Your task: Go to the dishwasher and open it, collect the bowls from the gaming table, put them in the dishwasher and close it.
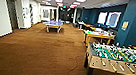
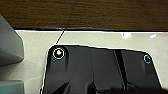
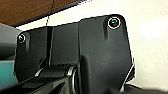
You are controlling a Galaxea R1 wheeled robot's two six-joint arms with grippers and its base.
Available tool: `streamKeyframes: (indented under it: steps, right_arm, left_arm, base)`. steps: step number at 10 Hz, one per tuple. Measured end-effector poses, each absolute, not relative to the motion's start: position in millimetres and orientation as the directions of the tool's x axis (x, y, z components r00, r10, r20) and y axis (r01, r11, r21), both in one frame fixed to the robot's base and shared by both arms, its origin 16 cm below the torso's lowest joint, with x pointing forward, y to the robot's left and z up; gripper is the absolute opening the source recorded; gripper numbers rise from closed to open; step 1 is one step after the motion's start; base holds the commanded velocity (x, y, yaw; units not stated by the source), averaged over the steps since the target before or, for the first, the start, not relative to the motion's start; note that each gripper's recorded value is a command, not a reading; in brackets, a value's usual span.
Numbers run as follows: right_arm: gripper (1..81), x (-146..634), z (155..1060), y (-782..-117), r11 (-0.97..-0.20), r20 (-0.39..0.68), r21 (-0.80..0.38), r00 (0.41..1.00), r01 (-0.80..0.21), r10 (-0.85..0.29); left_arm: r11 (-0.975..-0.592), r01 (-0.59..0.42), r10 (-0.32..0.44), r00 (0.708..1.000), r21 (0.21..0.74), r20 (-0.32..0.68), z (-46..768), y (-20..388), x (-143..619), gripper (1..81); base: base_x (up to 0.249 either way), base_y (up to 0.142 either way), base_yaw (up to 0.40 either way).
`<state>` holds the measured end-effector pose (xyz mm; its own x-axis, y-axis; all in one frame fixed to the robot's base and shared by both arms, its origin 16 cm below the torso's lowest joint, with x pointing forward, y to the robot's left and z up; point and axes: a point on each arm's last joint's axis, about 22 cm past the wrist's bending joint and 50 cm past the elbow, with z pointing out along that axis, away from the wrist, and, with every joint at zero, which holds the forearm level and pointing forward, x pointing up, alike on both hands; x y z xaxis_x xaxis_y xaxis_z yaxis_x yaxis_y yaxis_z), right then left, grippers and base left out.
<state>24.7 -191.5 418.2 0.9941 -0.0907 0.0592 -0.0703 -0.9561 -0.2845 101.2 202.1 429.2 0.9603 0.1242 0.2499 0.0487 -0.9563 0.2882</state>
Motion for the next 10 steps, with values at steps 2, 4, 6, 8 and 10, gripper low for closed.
streamKeyframes:
  steps: [2, 4, 6, 8, 10]
  right_arm:
    - [81.1, 26.0, 418.3, -191.5, -0.956, 0.061, -0.285, 0.994, -0.07, -0.091]
    - [81.1, 29.9, 418.6, -191.9, -0.956, 0.068, -0.285, 0.993, -0.069, -0.092]
    - [81.1, 29.9, 418.6, -192.0, -0.956, 0.067, -0.284, 0.994, -0.069, -0.091]
    - [81.1, 26.9, 418.4, -191.9, -0.956, 0.062, -0.284, 0.994, -0.07, -0.091]
    - [81.1, 25.0, 418.3, -191.9, -0.956, 0.06, -0.284, 0.994, -0.07, -0.091]
  left_arm:
    - [-0.956, 0.049, 0.124, 0.96, 0.288, 0.25, 429.3, 202.4, 102.0, 81.1]
    - [-0.956, 0.05, 0.124, 0.961, 0.288, 0.245, 428.8, 202.2, 99.0, 81.1]
    - [-0.956, 0.05, 0.125, 0.961, 0.289, 0.246, 429.0, 201.7, 99.2, 81.1]
    - [-0.956, 0.055, 0.131, 0.958, 0.287, 0.253, 429.6, 203.7, 104.8, 81.1]
    - [-0.956, 0.058, 0.132, 0.96, 0.287, 0.248, 429.0, 203.7, 100.3, 81.1]
  base:
    - [0.0, 0.0, 0.24]
    - [0.0, 0.0, 0.114]
    - [0.0, 0.0, 0.0]
    - [0.0, 0.0, -0.04]
    - [0.0, -0.035, 0.0]
